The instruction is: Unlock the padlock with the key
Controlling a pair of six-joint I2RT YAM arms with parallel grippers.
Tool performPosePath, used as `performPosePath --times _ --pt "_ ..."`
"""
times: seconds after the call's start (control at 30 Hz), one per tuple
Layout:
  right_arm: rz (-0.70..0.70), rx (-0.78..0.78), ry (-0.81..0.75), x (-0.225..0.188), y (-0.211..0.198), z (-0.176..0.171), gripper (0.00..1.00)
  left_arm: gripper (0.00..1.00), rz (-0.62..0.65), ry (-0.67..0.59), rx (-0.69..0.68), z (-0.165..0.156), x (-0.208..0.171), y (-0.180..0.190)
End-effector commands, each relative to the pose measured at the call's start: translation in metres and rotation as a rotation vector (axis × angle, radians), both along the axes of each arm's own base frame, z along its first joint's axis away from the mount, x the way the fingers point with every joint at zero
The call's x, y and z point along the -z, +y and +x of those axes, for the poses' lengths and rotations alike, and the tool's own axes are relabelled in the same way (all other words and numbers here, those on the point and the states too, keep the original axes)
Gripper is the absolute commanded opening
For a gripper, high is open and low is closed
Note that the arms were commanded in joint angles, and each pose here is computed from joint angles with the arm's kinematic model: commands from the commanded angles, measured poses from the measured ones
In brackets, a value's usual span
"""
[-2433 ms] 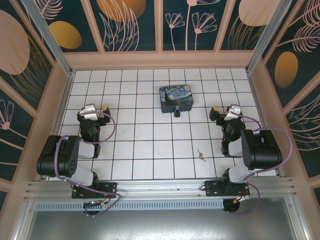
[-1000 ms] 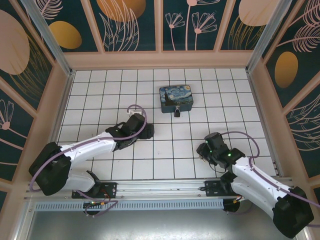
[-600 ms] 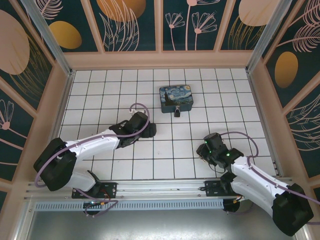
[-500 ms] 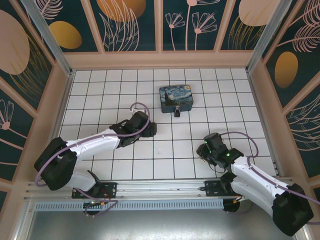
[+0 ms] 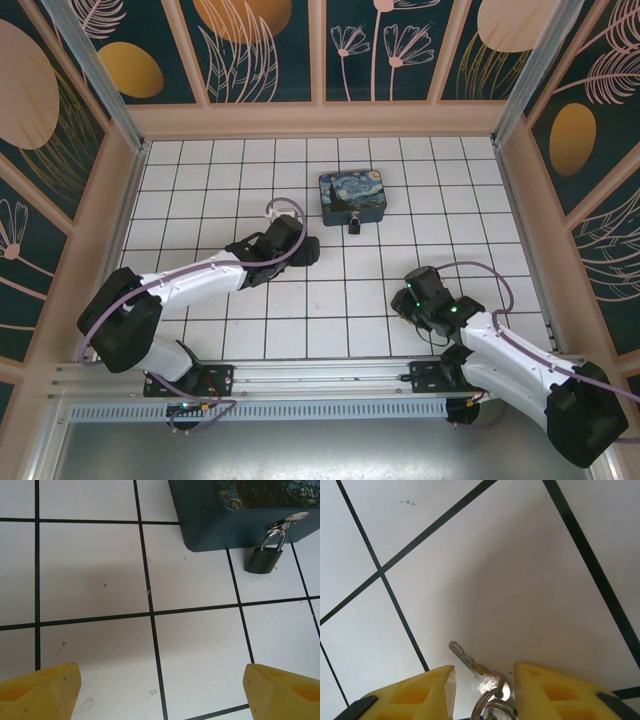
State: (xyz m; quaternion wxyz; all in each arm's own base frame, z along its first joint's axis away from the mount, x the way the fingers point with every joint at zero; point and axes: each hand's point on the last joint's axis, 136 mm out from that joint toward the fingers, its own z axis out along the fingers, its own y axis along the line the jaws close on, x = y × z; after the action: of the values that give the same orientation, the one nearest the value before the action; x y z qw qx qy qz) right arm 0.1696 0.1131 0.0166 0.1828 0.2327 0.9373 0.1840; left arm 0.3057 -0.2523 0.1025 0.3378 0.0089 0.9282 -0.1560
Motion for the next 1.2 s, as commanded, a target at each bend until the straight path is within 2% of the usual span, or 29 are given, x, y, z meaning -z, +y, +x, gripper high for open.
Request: performPosePath --times 0.0,0.67,0.8,0.9,1.03,1.17 --pt "0.069 -0.070 0.040 0.002 0.019 -0.010 0.35 0.85 -0.005 -0.041 0.009 0.009 -0.011 -0.008" --pt "0.064 -0.133 -0.016 0.001 0.027 -0.004 0.14 0.82 -0.038 0.031 0.126 -0.009 0.013 -0.025" --pt "0.060 -0.136 -0.036 -0.005 0.027 0.000 0.10 0.81 -0.057 0.060 0.186 -0.020 0.019 -0.038" --pt "0.053 -0.153 -0.054 -0.011 0.029 0.003 0.07 0.79 -0.113 0.105 0.274 -0.036 0.024 -0.058" --pt "0.041 -0.178 -0.079 -0.016 0.030 0.007 0.00 0.75 -0.271 0.190 0.386 -0.060 0.027 -0.083" --pt "0.044 -0.208 -0.111 -0.022 0.034 0.010 0.00 0.72 -0.387 0.244 0.445 -0.075 0.025 -0.097"
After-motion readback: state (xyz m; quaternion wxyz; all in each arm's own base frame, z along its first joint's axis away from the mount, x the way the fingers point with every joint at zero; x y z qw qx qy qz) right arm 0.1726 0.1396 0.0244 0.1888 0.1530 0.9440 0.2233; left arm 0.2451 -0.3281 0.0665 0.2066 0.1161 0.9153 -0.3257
